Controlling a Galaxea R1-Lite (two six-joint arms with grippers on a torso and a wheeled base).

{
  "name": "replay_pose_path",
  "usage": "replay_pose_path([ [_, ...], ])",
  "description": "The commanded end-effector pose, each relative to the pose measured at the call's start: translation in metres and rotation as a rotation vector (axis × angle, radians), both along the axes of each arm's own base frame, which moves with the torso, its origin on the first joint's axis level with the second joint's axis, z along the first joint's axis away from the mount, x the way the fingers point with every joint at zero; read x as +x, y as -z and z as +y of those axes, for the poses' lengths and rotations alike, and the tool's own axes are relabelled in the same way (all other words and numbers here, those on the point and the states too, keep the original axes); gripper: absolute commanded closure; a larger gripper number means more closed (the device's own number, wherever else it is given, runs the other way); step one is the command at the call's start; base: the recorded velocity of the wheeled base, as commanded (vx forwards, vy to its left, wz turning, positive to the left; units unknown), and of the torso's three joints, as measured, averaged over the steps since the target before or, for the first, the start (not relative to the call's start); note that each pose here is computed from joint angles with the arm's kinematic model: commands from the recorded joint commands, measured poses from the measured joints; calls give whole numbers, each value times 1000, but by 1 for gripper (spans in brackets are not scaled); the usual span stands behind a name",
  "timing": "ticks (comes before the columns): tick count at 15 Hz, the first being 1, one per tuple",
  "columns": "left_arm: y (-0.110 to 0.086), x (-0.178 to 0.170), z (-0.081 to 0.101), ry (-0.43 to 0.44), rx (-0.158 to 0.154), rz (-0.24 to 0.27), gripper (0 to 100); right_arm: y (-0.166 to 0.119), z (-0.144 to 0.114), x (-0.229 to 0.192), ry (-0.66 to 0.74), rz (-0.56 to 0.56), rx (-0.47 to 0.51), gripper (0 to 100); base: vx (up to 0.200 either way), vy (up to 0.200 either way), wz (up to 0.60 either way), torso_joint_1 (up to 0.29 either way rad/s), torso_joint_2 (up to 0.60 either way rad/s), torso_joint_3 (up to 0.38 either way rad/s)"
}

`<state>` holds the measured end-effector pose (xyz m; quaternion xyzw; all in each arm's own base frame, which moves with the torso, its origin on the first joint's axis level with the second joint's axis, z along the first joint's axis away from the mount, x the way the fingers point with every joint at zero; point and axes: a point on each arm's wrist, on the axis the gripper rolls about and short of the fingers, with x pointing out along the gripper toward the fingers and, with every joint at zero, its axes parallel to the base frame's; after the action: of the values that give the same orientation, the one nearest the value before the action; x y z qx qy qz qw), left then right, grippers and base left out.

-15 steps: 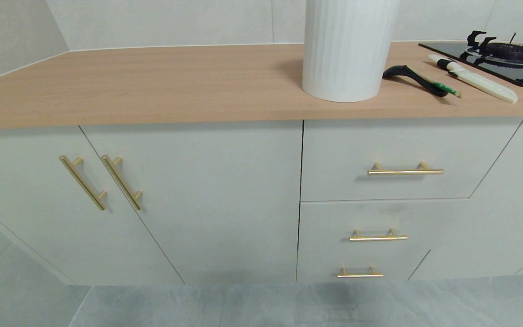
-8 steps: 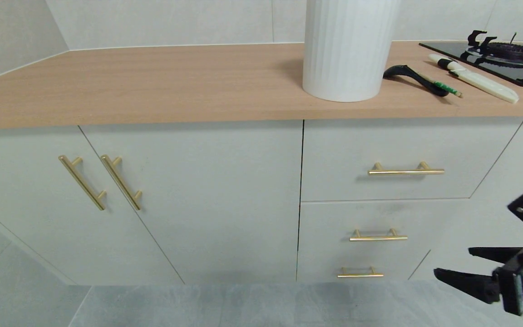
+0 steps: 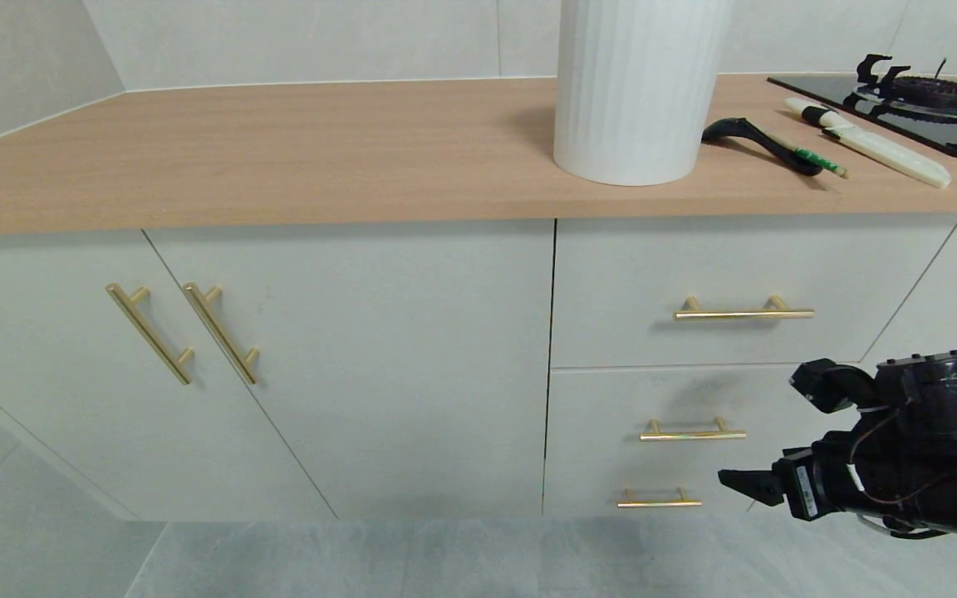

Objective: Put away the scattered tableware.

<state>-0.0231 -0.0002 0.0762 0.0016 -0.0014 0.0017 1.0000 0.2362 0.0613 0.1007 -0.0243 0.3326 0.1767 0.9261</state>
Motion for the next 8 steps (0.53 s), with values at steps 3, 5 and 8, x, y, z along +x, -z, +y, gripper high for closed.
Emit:
replay_pose_path([
  [3,0,0,0,-1,0,1,0,47,0,35,100,20,-32,0,0,0,0,0,0,0],
  [5,0,0,0,0,0,1,0,62,0,45,154,-12,-43,0,0,0,0,0,0,0],
  [8,0,0,0,0,0,1,0,73,2,53,185,-61,-27,0,0,0,0,0,0,0],
])
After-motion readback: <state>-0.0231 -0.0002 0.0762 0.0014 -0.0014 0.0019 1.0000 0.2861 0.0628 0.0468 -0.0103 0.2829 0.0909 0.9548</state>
